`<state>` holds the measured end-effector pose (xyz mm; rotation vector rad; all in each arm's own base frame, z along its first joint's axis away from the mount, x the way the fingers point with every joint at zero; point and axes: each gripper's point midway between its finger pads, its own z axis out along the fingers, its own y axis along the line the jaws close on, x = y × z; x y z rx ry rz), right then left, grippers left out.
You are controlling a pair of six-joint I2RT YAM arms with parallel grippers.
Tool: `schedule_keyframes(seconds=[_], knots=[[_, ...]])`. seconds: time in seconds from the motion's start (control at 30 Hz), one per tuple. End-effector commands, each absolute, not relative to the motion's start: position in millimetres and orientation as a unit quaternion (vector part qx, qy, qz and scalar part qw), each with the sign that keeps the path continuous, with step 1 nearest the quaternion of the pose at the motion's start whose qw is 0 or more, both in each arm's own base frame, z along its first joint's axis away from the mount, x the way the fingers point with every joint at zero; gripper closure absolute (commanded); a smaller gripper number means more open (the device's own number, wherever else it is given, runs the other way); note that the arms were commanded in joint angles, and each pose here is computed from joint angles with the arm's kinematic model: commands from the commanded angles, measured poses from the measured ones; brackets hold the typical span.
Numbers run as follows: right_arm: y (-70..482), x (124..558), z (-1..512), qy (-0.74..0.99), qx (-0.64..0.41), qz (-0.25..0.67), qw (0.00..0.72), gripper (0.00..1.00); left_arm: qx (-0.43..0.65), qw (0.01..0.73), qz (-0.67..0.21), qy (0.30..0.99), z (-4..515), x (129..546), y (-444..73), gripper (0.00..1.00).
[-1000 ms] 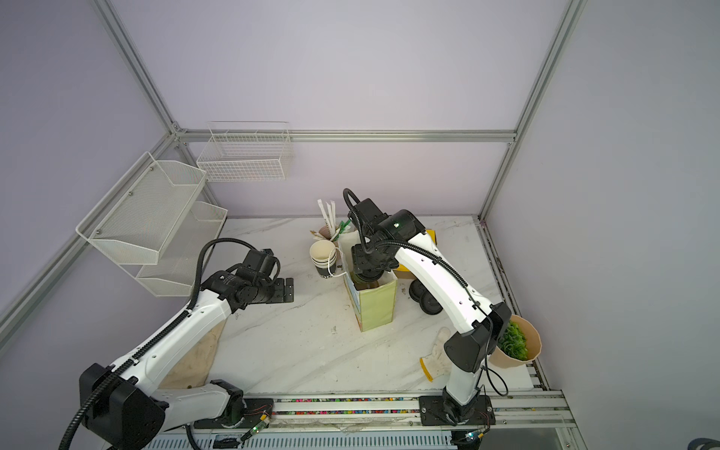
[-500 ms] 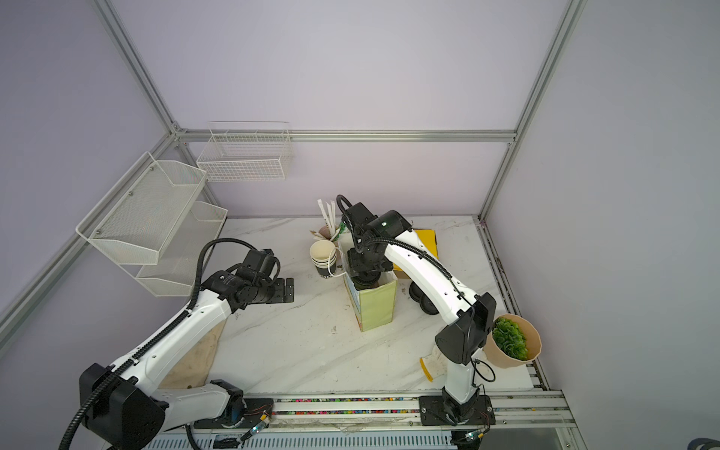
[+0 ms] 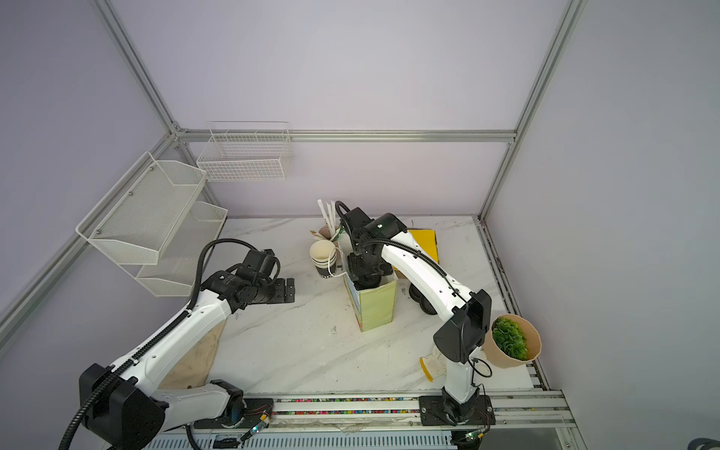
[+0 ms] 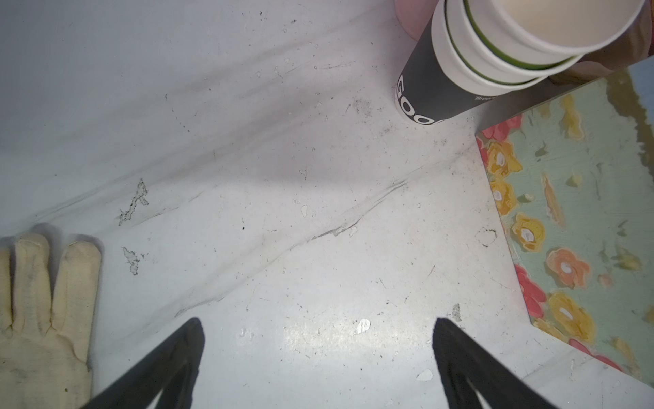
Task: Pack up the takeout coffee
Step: 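Lower the green cup with the right gripper into the paper bag onto the carrier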
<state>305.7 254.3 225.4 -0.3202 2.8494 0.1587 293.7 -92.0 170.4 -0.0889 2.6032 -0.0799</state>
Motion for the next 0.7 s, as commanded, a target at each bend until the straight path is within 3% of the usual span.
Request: schedule_keyframes(seconds=[0.0,0.67], knots=[[251,298,214,0.986,-0.119,0.04,0.11,0.32,-0.041,0.316,-0.058,0.946,214,308,-97,0.0],[238,290,185,0.992,-0.106,0.03,0.056,0.33,-0.038,0.317,-0.068,0.945,216,304,-99,0.0]])
